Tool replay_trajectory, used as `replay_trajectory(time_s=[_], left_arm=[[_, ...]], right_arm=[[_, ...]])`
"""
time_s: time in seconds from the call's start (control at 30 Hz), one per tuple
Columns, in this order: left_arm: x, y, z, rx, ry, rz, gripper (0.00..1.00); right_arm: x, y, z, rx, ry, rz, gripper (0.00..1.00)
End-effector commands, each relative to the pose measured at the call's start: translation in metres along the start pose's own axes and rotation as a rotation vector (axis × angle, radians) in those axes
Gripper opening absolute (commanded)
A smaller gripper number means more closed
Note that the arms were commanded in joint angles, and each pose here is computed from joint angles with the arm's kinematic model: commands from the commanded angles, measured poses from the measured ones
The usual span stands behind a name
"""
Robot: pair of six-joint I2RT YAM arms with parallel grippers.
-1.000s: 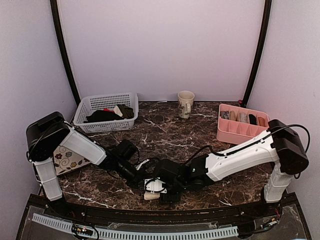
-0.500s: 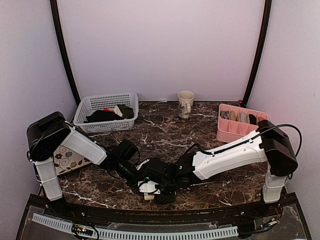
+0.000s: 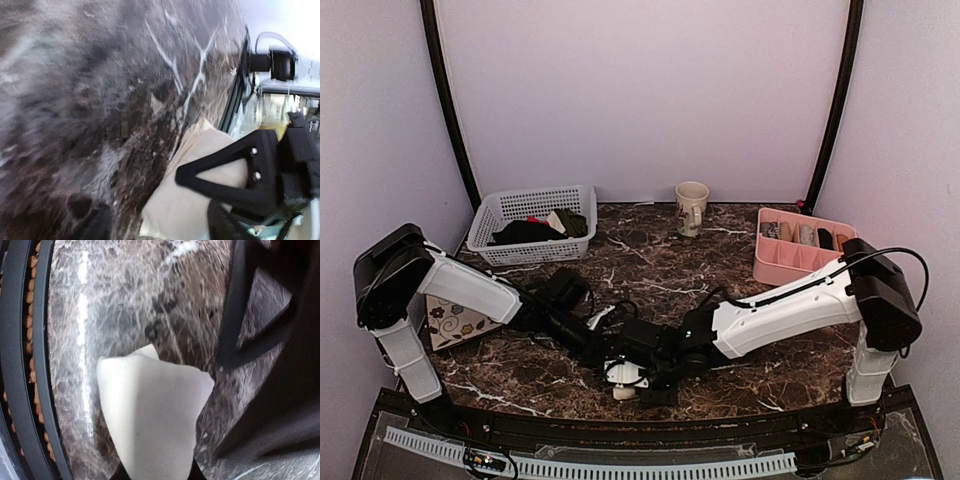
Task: Roll the underwear
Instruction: Pick up the underwear from the center of the board, then place the underwear in the storage box.
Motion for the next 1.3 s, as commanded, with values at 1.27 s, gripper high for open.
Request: replay_trajectory(time_s=[1.27], left_arm=[[0.038, -0.008, 0.12, 0.377, -0.472, -0.185, 0.99]], right_arm=[[-0.368, -0.303, 0.195, -0.687, 0.025, -1.608, 0.0]])
Point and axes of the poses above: each gripper's point midway between its finger pads, its own z axis back along the fingers, its own y axis along the line the jaws close on, x = y × z, the point moved 3 cm from there along z, back along the fingers, and after that the axes turned 6 degrees about z, right-handed, at the moved point
